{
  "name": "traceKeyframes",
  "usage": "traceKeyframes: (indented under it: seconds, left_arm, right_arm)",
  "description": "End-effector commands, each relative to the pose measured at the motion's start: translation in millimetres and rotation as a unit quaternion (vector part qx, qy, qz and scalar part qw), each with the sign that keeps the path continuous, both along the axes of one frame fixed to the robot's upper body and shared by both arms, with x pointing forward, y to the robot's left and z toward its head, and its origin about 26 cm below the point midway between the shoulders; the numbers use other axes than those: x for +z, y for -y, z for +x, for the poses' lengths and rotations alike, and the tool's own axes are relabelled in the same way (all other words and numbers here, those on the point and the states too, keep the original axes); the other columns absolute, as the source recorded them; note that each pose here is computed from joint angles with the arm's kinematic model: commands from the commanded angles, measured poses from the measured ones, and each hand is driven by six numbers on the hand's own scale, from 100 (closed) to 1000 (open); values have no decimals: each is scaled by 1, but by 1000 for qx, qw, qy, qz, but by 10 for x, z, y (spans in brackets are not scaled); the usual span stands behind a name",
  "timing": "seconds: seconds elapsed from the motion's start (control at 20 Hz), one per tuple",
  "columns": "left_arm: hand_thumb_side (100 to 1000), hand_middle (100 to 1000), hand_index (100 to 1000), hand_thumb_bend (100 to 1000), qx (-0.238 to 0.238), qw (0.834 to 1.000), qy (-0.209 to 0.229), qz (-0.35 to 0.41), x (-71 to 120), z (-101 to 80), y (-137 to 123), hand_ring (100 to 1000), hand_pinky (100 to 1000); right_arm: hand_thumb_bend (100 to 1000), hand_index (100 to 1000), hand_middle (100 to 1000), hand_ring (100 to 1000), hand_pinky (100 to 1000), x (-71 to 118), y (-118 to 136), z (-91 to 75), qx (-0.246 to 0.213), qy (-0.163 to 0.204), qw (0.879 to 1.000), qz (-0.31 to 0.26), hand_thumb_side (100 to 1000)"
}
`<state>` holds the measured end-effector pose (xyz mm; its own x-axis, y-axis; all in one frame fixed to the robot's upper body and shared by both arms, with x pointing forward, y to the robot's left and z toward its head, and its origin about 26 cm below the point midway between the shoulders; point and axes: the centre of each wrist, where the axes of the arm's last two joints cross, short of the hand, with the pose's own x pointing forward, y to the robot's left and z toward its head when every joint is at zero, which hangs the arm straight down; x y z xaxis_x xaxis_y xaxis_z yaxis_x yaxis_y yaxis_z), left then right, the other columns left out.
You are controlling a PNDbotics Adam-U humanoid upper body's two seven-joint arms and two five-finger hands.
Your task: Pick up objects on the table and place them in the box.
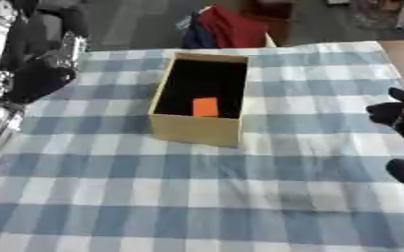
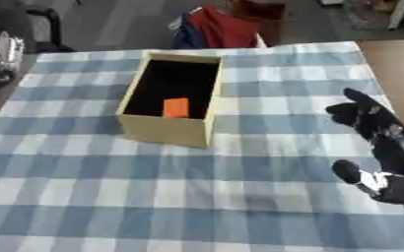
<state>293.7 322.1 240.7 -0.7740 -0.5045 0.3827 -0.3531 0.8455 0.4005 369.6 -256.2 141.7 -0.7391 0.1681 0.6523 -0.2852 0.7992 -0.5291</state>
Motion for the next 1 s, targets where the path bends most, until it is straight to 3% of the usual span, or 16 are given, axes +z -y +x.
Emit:
traceKeyframes:
  seconds: [0.05, 0.45, 1.0]
  left_arm:
    - [523, 676, 812, 100, -16, 999, 13, -35, -41, -50, -21, 720, 900]
    - [554, 670, 808, 100, -5, 996, -31, -85, -379, -106, -15, 716, 915]
    - [574, 668, 803, 100, 1, 991, -59, -121, -509, -117, 44, 714, 922]
  right_arm:
    - [649, 1000, 774, 873, 875, 100, 37, -12, -8, 18, 1000, -2, 540]
    - [650, 1000, 775, 873, 874, 112, 44, -10, -10, 21, 1000, -3, 539]
    - [651, 1000, 776, 874, 872, 127, 36, -15, -11, 24, 1000, -2, 539]
